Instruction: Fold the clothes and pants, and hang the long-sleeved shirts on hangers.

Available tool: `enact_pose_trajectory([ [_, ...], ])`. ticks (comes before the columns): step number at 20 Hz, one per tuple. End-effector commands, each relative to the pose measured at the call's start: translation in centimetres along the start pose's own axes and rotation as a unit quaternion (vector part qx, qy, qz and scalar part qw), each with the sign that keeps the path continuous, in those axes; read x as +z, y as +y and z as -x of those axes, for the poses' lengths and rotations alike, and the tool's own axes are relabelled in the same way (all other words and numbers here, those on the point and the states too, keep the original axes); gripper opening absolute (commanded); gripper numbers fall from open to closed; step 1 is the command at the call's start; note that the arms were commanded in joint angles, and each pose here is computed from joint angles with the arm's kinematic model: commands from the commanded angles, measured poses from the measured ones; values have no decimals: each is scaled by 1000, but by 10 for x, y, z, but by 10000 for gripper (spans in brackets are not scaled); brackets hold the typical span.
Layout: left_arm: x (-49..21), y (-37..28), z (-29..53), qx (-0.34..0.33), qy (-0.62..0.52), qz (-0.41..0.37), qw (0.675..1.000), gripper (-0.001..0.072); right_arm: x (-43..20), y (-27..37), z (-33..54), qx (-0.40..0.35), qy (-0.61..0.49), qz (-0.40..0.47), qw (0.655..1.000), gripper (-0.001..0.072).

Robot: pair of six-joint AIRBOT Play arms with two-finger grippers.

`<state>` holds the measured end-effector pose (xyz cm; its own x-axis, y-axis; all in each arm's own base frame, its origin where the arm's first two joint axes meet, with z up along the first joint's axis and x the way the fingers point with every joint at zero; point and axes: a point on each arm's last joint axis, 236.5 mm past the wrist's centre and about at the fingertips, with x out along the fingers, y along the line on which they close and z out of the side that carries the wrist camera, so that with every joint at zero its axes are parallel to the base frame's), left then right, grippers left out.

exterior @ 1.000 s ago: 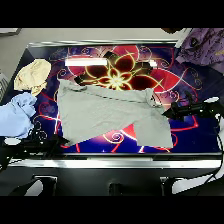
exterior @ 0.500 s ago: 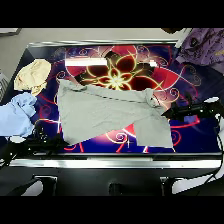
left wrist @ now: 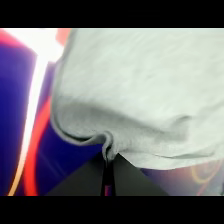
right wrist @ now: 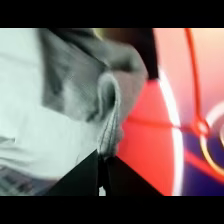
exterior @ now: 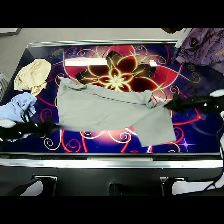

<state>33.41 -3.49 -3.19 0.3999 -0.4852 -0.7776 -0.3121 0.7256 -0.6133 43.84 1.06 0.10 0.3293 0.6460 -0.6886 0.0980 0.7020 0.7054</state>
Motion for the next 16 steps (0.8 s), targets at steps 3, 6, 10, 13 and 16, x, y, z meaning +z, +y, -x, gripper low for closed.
enact_pose_trajectory([
  [3,146,-104,147,30,-221,-115,968,15,107,169,111,-34,-253,179,950,32],
  [6,173,-170,266,55,-340,-184,921,15,96,274,212,-43,-357,270,893,32],
  [10,137,-223,394,86,-447,-227,861,15,6,362,355,-72,-495,349,793,33],
  [13,85,-238,457,87,-512,-230,823,15,-83,386,427,-92,-564,362,736,33],
  [16,38,-240,486,78,-546,-224,803,15,-147,386,470,-106,-612,345,704,33],
])
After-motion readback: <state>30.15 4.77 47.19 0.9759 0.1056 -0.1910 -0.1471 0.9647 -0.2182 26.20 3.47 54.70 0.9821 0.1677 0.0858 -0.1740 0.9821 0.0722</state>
